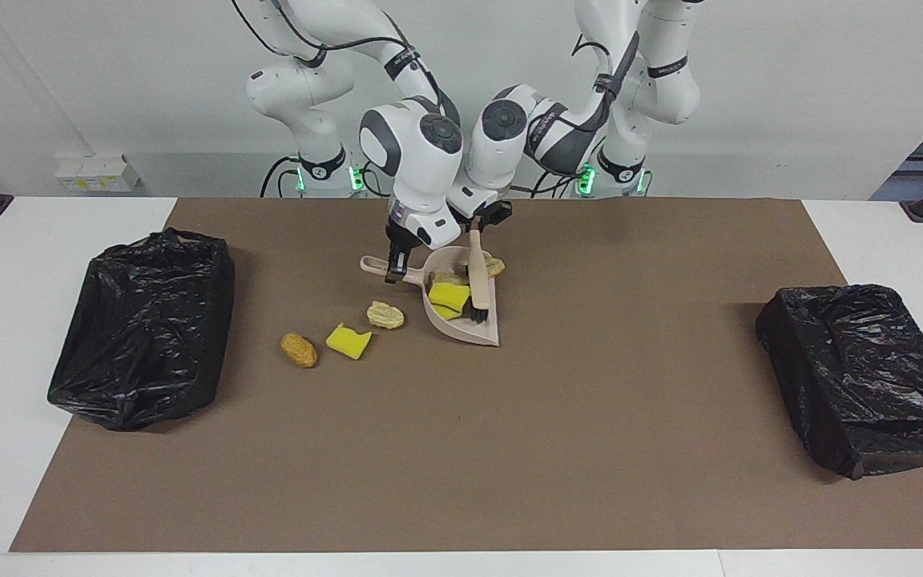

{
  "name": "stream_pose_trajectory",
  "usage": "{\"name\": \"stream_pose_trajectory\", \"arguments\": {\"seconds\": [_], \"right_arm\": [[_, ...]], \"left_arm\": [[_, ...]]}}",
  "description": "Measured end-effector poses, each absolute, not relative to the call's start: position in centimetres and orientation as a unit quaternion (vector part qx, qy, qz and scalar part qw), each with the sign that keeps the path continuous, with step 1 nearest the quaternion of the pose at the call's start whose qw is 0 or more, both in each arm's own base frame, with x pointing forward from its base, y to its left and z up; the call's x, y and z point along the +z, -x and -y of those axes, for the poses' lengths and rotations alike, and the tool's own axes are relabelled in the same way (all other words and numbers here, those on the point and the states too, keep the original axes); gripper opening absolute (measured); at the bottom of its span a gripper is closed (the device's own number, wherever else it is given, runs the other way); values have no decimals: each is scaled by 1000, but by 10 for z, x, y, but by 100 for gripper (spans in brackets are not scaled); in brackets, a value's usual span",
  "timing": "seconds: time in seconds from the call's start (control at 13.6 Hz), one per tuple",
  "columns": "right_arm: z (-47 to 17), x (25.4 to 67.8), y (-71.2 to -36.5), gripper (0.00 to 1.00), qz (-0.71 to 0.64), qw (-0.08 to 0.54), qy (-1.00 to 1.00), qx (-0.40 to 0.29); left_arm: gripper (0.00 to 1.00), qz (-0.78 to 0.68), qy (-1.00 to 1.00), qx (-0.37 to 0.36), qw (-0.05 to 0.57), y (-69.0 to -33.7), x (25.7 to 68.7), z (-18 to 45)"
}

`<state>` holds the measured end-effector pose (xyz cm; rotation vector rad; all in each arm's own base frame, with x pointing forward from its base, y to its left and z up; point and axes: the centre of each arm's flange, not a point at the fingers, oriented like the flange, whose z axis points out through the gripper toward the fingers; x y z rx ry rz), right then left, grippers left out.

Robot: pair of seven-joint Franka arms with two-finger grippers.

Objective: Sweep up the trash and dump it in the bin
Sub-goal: 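Sweep the gathered debris into the dustpan with the left gripper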

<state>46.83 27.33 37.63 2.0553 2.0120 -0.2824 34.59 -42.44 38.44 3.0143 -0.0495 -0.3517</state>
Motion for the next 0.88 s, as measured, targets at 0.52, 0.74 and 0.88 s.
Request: {"name": "stream_pose_trajectory", "arguments": {"seconds": [0.52, 0.74, 0.88], "right_arm": [[-269, 375, -471, 33, -695, 124, -701, -99], [-267, 374, -470, 33, -697, 123, -699, -101], [-263, 369, -469, 33, -701, 119, -695, -107]], "left_arm": [[27, -31, -986, -162, 30, -384, 435, 368], [27, -69, -979, -192, -3, -361, 411, 341], [27, -88, -977, -193, -11, -348, 391, 332]]}}
